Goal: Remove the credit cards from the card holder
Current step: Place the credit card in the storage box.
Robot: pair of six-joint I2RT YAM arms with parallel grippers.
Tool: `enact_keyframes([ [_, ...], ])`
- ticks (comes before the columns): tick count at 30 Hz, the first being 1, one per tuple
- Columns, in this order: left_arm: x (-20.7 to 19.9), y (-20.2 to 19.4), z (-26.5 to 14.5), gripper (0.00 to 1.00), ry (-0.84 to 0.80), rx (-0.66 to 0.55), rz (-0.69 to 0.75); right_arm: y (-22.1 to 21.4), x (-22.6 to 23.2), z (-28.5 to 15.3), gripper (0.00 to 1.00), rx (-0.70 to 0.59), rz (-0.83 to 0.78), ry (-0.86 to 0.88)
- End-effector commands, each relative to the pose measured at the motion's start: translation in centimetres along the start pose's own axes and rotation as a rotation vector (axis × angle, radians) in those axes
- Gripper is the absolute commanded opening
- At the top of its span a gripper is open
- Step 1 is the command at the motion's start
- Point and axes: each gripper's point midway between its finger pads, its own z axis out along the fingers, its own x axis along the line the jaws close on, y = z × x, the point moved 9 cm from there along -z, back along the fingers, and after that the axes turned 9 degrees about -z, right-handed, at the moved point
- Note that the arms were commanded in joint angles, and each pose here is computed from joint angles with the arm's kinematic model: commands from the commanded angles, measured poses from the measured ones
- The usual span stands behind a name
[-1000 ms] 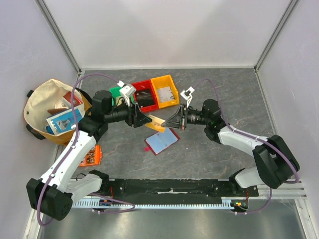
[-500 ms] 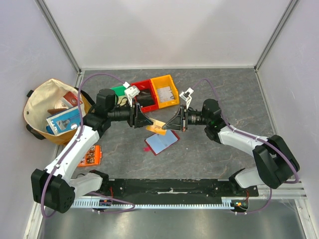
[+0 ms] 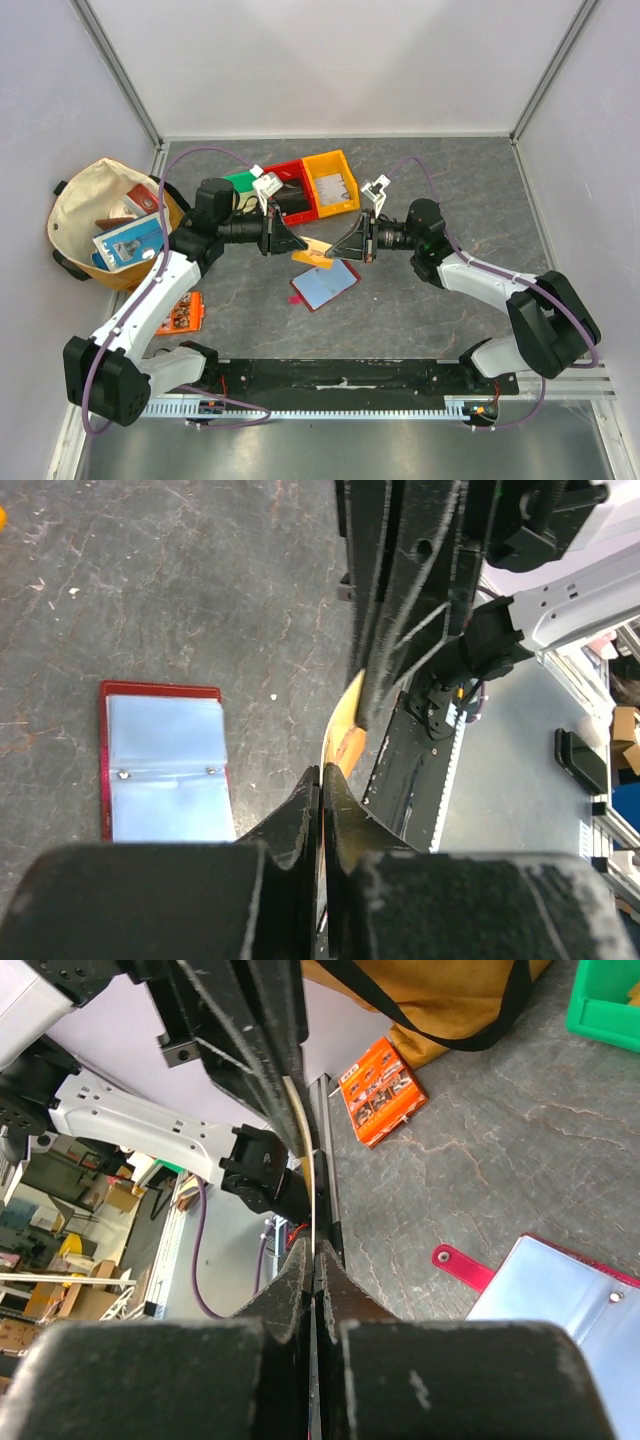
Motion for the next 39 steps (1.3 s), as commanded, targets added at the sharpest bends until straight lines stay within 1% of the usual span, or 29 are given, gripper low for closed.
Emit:
enact_keyframes([
  [1,-0.5,0.5,-0.4,0.02,-0.028,-0.028,0.048,0.2,-0.1,0.2,0.01,-0.015,-0.038,0.012],
  [2,-0.5,0.6,-0.5,0.02,-0.023,-0.038,0.051,0.1,-0.2,0.2,0.08,-0.013,-0.032,0.002],
  [3,-0.4,0.7,-0.7,0.02,-0.011,-0.045,0.047,-0.1,-0.5,0.1,0.16,-0.012,-0.027,-0.017],
  [6,0.2,1.3,-1.3,0.02,0.072,-0.089,0.033,-0.4,-1.1,-0.1,0.49,-0.002,-0.025,-0.098],
  [8,0.9,1.7,-2.0,0.02,0.176,-0.129,0.012,-0.6,-1.9,-0.4,0.62,0.023,-0.029,-0.183],
  [9,1.4,1.9,-2.3,0.02,0.239,-0.151,0.000,-0.8,-2.3,-0.6,0.67,0.043,-0.042,-0.236],
  [10,1.9,2.2,-2.8,0.02,0.326,-0.182,-0.013,-1.0,-2.7,-0.9,0.70,0.072,-0.043,-0.290],
  [13,4.0,2.8,-5.0,0.02,0.607,-0.266,-0.087,-1.6,-3.5,-1.8,0.75,0.167,-0.040,-0.427],
  [15,5.2,3.1,-6.3,0.02,0.735,-0.307,-0.135,-1.7,-3.7,-2.4,0.77,0.185,-0.060,-0.490],
  [17,6.4,3.6,-7.4,0.02,0.812,-0.335,-0.180,-2.0,-3.7,-2.8,0.79,0.196,-0.069,-0.525],
  [20,8.4,4.3,-7.9,0.02,0.887,-0.335,-0.235,-2.3,-4.0,-3.3,0.82,0.222,-0.071,-0.583],
  [21,9.1,4.7,-7.9,0.02,0.905,-0.329,-0.250,-2.7,-4.0,-3.7,0.83,0.248,-0.058,-0.618],
  [25,11.4,6.1,-7.0,0.02,0.919,-0.308,-0.285,-2.8,-3.9,-4.7,0.89,0.275,-0.093,-0.692],
  [30,14.8,7.5,-5.7,0.02,0.965,-0.294,-0.333,-2.8,-3.5,-5.4,0.90,0.280,-0.117,-0.732],
  [36,18.9,7.8,-3.1,0.05,0.922,-0.265,-0.425,-2.7,-3.1,-5.6,0.91,0.274,-0.125,-0.735],
  [39,19.9,7.8,-2.0,0.05,0.878,-0.271,-0.456,-2.8,-2.9,-5.8,0.91,0.273,-0.128,-0.737],
])
